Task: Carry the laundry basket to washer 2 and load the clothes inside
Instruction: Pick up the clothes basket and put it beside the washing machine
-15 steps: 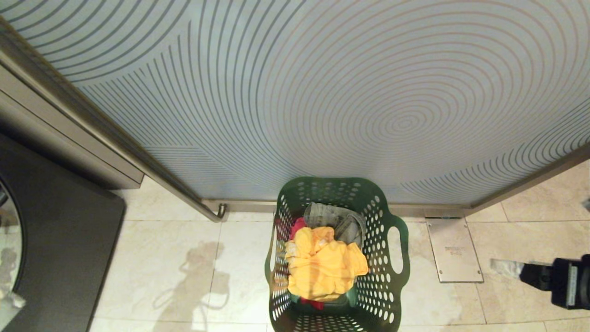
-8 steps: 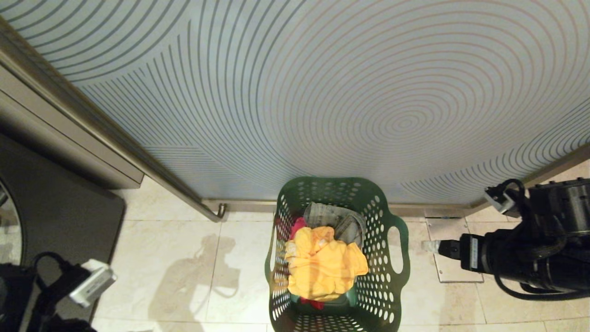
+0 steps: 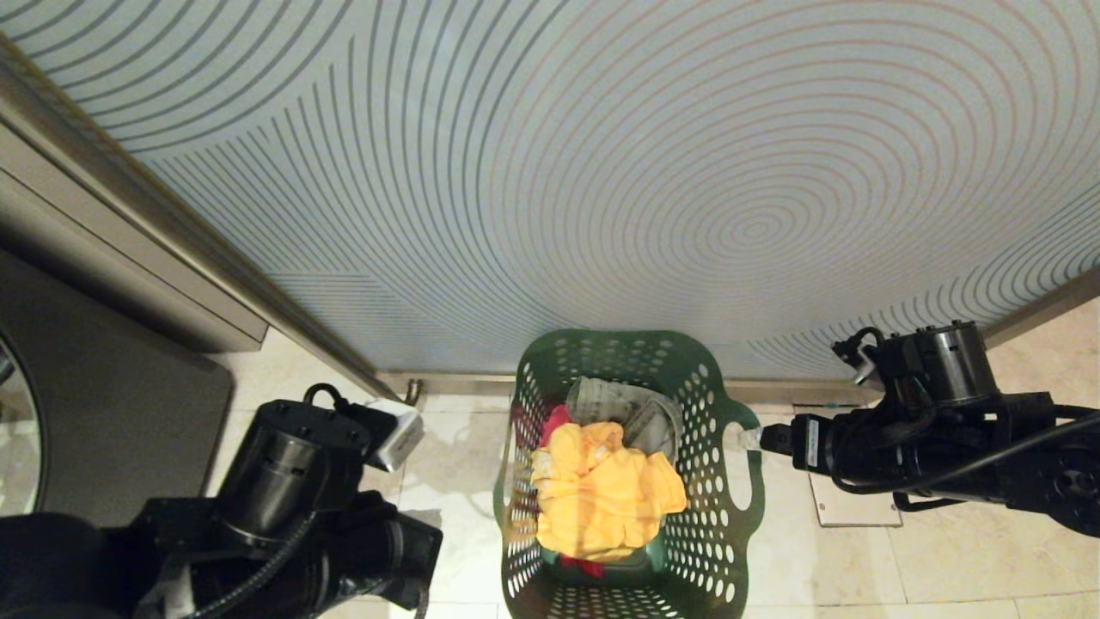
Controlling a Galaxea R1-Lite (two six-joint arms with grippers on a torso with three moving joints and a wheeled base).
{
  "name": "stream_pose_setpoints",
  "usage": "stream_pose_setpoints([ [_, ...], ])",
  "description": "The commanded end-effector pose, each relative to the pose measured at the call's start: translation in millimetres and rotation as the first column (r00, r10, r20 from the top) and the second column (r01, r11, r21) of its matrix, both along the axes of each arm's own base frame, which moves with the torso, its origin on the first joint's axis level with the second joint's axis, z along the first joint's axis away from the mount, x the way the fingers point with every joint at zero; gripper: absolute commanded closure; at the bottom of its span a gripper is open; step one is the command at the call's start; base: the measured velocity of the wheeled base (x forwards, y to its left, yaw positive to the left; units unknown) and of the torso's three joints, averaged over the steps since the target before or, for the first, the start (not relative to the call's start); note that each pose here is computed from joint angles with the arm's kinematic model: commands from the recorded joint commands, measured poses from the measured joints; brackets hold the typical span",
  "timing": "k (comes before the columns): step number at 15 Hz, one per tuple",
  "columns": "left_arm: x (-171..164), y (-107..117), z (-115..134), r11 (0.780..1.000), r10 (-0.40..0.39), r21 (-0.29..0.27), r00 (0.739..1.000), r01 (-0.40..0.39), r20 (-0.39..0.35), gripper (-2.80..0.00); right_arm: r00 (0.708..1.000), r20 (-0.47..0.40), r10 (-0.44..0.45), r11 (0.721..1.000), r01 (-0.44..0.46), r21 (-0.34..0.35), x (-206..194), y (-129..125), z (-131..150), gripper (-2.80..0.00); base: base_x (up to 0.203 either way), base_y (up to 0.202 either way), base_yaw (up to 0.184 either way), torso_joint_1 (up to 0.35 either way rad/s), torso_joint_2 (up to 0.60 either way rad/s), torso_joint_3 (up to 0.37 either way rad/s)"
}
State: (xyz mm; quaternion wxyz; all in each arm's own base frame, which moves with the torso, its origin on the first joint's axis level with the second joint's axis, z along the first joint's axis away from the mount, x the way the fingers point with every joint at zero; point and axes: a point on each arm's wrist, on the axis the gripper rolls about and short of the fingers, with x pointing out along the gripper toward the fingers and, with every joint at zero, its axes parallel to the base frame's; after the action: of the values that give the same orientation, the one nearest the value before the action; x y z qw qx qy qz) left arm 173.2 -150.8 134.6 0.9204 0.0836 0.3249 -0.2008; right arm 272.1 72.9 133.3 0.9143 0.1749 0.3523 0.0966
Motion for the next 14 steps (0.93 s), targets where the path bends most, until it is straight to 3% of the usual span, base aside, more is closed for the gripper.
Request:
stream_pose_setpoints([
  [1,1.1,-14.3,-4.0,0.999,0.002,0.038,1.0,-0.002,0.012,0.0,1.0,-0.004,0.002,1.0,-0.002,0.004,1.0,0.7,0.6,-2.8,0.0,0.0,0.0,0.0,0.0,0.0],
  [9,-4.6,-11.4,3.9,1.0,0.003,0.016,0.999,-0.003,0.04,0.0,1.0,-0.022,0.002,1.0,-0.002,0.018,3.5,3.3,4.4,-2.8,0.0,0.0,0.0,0.0,0.0,0.0],
  [10,-4.5,-13.2,2.7,1.0,-0.003,0.017,0.999,0.002,0.037,-2.8,1.0,-0.021,0.0,1.0,0.0,0.021,6.7,4.2,4.6,-2.8,0.0,0.0,0.0,0.0,0.0,0.0],
  [14,-1.1,-21.7,1.2,1.0,-0.014,0.013,0.999,0.014,0.029,-2.8,1.0,-0.026,0.001,0.998,0.0,0.059,12.5,6.3,9.1,-2.8,0.0,0.0,0.0,0.0,0.0,0.0],
])
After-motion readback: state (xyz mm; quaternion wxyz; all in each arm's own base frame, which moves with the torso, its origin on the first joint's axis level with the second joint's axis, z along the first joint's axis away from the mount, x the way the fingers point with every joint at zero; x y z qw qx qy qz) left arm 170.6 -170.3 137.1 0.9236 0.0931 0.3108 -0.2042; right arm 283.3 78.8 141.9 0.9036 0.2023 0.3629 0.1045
